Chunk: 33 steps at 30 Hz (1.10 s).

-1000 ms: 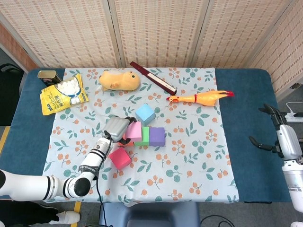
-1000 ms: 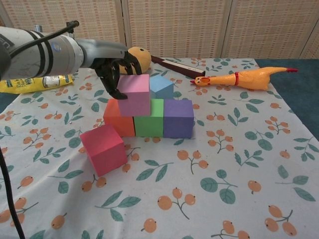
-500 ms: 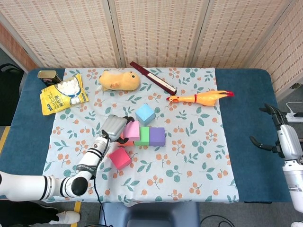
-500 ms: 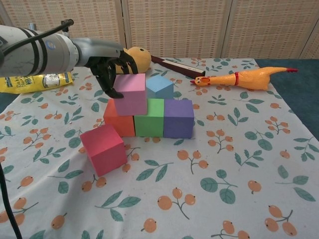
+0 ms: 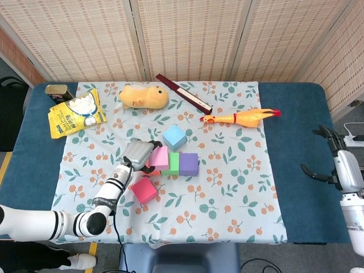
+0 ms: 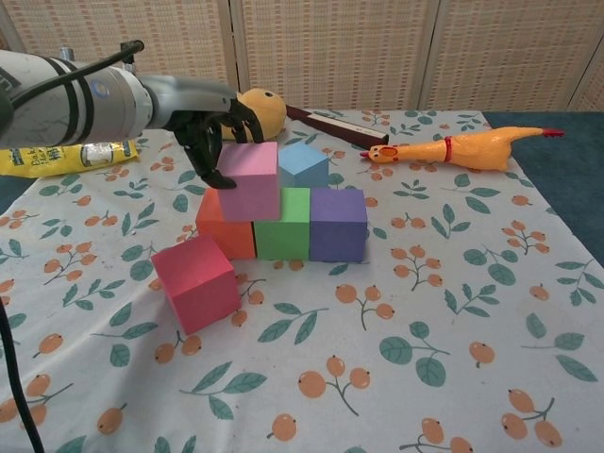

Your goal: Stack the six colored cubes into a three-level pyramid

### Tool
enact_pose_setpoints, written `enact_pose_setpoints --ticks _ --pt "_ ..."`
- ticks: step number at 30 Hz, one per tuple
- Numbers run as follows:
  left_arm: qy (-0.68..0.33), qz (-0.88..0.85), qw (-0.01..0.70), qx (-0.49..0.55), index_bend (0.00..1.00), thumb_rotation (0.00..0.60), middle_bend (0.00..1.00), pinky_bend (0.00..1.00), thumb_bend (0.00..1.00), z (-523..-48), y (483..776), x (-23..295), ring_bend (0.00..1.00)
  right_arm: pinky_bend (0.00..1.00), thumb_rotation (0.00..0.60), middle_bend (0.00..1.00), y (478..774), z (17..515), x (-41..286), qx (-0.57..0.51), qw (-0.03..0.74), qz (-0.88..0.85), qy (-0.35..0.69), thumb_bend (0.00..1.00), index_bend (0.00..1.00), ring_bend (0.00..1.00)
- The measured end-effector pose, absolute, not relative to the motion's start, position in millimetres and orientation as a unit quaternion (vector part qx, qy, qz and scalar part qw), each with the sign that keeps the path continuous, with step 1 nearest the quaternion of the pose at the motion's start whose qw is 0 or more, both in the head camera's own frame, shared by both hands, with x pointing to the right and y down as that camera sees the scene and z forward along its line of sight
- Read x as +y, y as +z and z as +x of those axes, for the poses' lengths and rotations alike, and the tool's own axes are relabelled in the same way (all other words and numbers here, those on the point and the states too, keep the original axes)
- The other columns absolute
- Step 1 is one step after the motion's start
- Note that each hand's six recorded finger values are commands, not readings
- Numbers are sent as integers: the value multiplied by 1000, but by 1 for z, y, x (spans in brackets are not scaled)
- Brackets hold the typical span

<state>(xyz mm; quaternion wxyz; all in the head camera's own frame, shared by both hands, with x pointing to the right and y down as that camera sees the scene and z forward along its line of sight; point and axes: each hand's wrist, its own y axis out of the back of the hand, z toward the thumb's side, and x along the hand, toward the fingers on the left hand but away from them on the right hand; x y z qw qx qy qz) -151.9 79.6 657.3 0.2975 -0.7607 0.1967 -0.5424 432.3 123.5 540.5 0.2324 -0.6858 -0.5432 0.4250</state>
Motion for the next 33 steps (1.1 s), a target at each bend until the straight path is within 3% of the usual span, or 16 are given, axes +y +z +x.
enact_pose_setpoints --ticks 5,10,19,23,33 --pt "-545 -760 296 193 287 600 344 320 318 -153 661 81 355 0 600 143 540 433 124 -544 232 -686 424 155 0 0" --pt "-541 -762 301 190 146 600 213 305 319 -150 659 82 273 0 600 143 541 434 124 -544 231 -686 425 154 0 0" --pt "-540 -761 309 186 91 600 117 289 319 -149 658 85 206 0 600 143 540 435 125 -546 230 -685 424 155 0 0" --pt "-539 -760 311 185 88 600 115 289 320 -149 657 85 201 0 600 143 540 435 125 -546 230 -685 423 154 0 0" --pt "-537 -761 309 194 169 600 232 294 319 -145 656 84 256 0 600 143 540 435 126 -545 229 -686 423 154 0 0"
